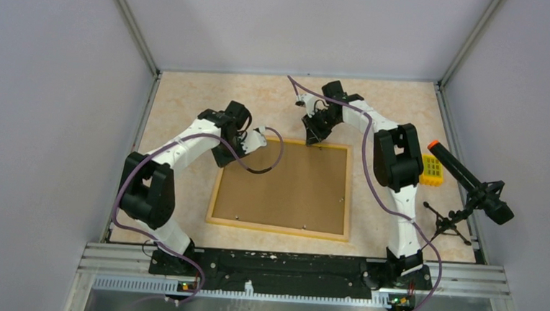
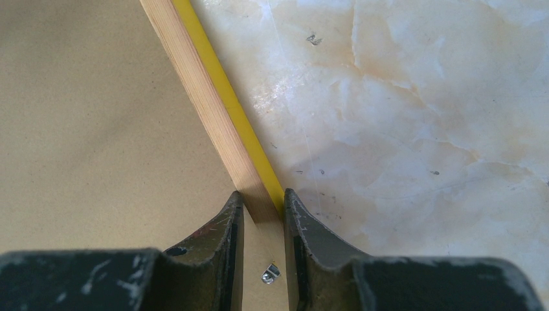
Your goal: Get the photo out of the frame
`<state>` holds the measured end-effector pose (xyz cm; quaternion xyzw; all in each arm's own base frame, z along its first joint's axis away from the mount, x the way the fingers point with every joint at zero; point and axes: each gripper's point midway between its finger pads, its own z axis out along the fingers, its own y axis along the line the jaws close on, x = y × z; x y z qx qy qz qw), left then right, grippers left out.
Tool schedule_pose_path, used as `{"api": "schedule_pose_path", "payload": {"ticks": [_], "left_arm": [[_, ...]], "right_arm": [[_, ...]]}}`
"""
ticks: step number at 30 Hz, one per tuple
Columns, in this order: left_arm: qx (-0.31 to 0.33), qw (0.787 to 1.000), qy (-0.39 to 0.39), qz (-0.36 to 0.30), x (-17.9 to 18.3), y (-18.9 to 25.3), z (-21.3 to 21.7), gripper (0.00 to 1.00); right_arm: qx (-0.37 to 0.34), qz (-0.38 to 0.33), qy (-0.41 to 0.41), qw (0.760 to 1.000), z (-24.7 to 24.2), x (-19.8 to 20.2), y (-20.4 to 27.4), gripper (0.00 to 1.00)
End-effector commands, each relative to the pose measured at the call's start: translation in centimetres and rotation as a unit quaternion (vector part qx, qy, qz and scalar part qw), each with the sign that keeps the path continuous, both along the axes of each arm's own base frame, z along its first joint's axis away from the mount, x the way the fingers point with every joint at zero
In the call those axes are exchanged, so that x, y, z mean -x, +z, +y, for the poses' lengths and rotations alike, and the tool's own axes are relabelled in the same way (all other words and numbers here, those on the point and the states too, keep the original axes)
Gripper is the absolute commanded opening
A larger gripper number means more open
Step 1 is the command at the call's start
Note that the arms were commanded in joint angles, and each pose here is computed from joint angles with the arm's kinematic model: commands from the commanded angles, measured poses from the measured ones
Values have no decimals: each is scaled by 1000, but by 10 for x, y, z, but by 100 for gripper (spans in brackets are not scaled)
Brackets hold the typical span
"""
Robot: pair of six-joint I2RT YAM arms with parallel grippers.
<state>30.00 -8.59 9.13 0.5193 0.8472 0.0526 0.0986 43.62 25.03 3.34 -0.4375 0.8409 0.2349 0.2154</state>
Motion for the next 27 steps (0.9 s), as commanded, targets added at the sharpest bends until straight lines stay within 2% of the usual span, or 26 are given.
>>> {"api": "schedule_pose_path", "payload": {"ticks": [1, 4, 11, 15, 27], "left_arm": [[63, 998, 19, -17, 0, 19, -23, 0], [65, 995, 45, -63, -17, 35, -22, 0], [94, 988, 74, -101, -32, 48, -30, 0], [82, 987, 69, -123, -39, 49, -26, 0], [41, 990, 76, -113, -33, 31, -11, 0]], "right_arm": [[56, -1, -58, 997, -34, -18, -23, 0], [55, 1, -59, 997, -34, -17, -24, 0], [58, 4, -58, 997, -35, -16, -24, 0], [59, 6, -58, 997, -36, -14, -25, 0], [59, 11, -67, 996, -37, -11, -27, 0]]}}
